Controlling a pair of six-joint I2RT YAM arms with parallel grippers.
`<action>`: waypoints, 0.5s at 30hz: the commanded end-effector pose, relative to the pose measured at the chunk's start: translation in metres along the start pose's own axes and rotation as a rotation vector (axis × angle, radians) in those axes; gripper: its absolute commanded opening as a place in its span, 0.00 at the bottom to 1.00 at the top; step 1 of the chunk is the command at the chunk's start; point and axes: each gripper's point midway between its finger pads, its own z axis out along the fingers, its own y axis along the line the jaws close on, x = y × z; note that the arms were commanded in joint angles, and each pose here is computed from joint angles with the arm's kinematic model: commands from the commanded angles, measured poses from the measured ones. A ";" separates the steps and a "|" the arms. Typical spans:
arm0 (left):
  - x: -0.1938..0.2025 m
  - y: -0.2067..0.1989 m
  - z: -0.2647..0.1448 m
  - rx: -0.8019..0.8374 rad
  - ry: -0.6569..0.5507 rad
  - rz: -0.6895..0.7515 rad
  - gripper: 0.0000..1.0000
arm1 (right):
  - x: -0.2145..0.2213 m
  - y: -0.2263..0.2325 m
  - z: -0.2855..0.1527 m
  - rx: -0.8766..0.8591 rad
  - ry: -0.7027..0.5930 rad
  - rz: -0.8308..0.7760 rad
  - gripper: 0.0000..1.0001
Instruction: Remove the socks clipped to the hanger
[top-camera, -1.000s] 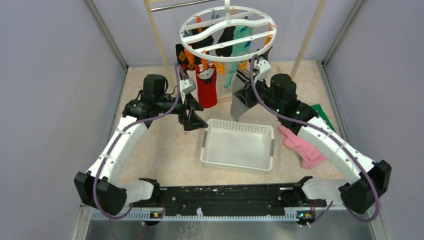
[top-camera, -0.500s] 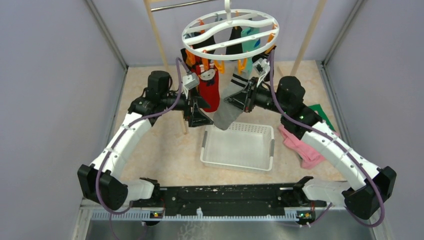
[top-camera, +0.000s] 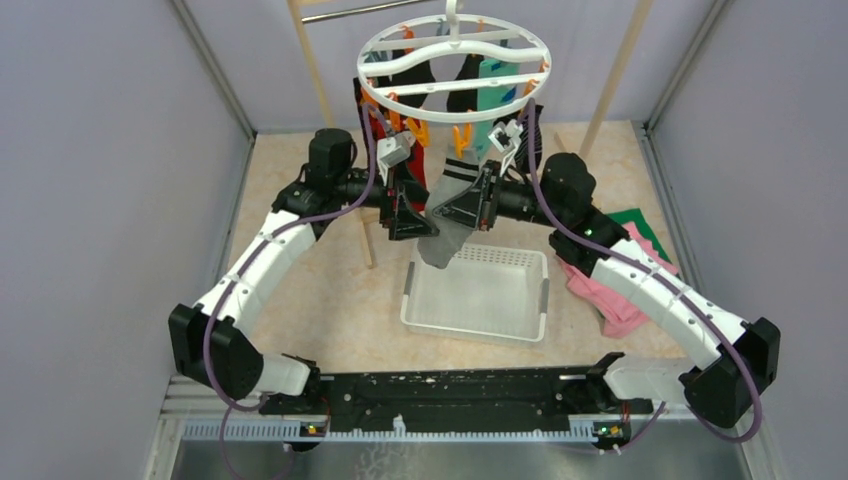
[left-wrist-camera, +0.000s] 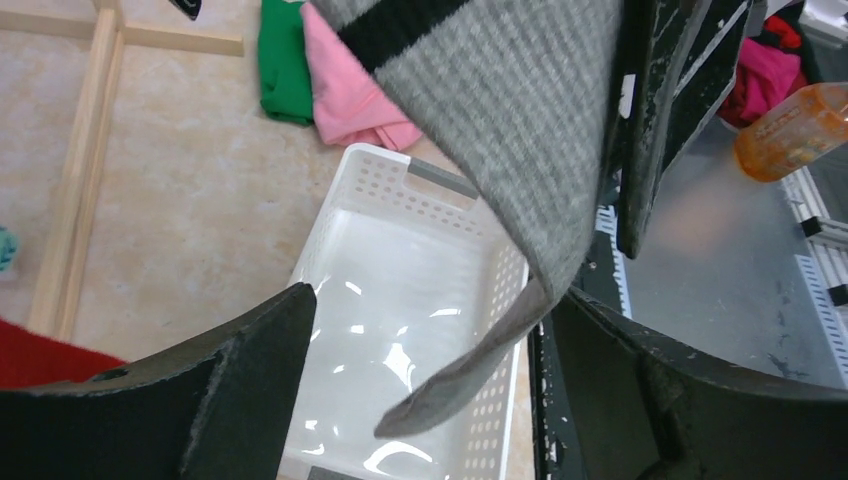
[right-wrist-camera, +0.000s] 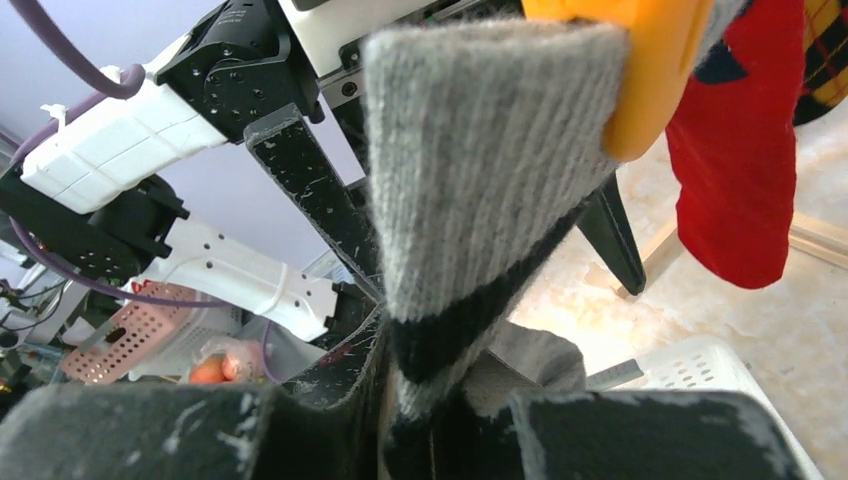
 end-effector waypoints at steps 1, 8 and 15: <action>-0.021 -0.016 0.004 0.103 -0.048 0.087 0.88 | -0.007 0.010 0.001 -0.036 -0.023 -0.016 0.20; -0.015 -0.022 0.002 0.103 -0.032 0.075 0.19 | -0.016 -0.010 -0.007 0.119 -0.051 -0.056 0.67; -0.011 -0.021 -0.001 0.035 -0.032 0.062 0.02 | -0.059 -0.026 -0.037 0.364 -0.163 -0.218 0.85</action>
